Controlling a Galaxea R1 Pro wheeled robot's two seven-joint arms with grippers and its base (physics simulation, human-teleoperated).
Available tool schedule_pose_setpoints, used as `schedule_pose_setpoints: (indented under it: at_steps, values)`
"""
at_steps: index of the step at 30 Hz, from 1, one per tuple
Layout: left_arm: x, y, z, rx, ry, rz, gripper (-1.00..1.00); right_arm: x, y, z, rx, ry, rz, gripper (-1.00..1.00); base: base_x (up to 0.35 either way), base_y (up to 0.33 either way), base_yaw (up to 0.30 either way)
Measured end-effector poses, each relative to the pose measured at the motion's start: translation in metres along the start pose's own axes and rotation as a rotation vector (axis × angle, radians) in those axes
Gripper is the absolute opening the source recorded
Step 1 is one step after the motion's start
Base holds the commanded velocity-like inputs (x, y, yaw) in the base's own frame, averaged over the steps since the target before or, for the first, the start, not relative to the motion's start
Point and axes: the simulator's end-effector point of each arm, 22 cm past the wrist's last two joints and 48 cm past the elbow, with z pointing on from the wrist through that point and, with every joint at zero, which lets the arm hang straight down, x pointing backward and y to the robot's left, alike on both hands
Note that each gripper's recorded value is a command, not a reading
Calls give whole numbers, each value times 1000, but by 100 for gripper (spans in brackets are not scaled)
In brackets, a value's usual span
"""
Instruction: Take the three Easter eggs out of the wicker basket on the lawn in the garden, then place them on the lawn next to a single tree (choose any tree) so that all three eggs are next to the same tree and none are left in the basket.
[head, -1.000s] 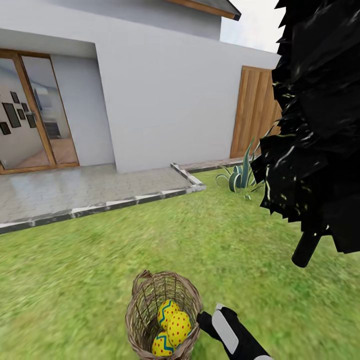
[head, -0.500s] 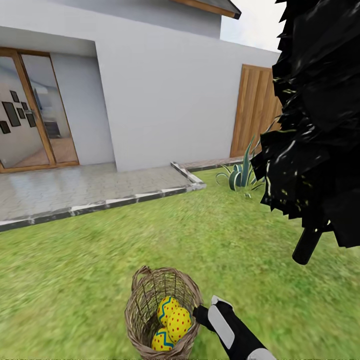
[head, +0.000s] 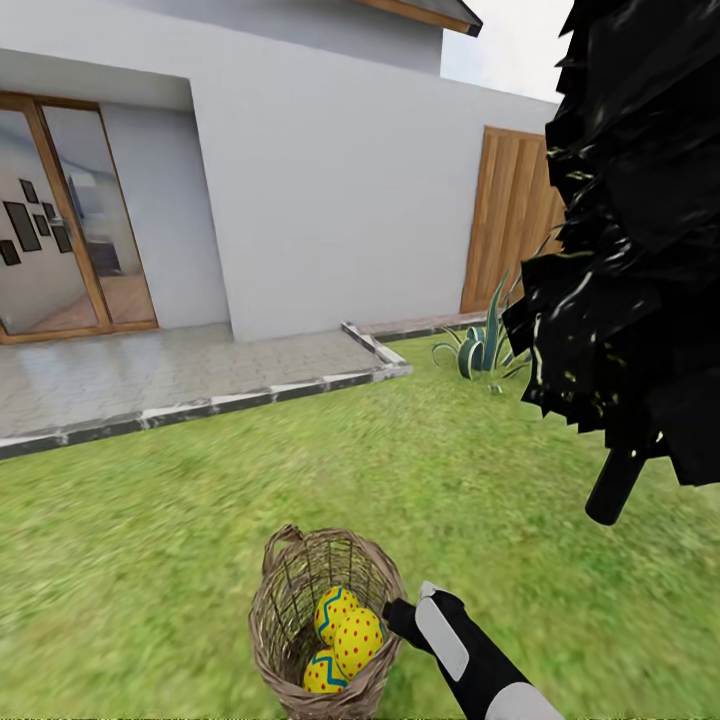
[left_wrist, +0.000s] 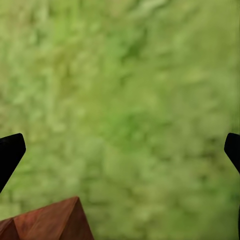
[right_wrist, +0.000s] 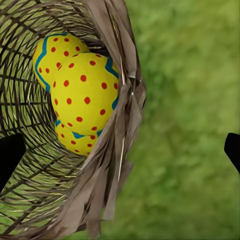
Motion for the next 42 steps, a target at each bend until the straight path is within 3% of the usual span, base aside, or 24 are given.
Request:
schedule_pose_setpoints:
  at_steps: [42]
  values:
    - [19,-8,24,0,1,1,100,26,-13,28,7,21,-14,100,0,0,0]
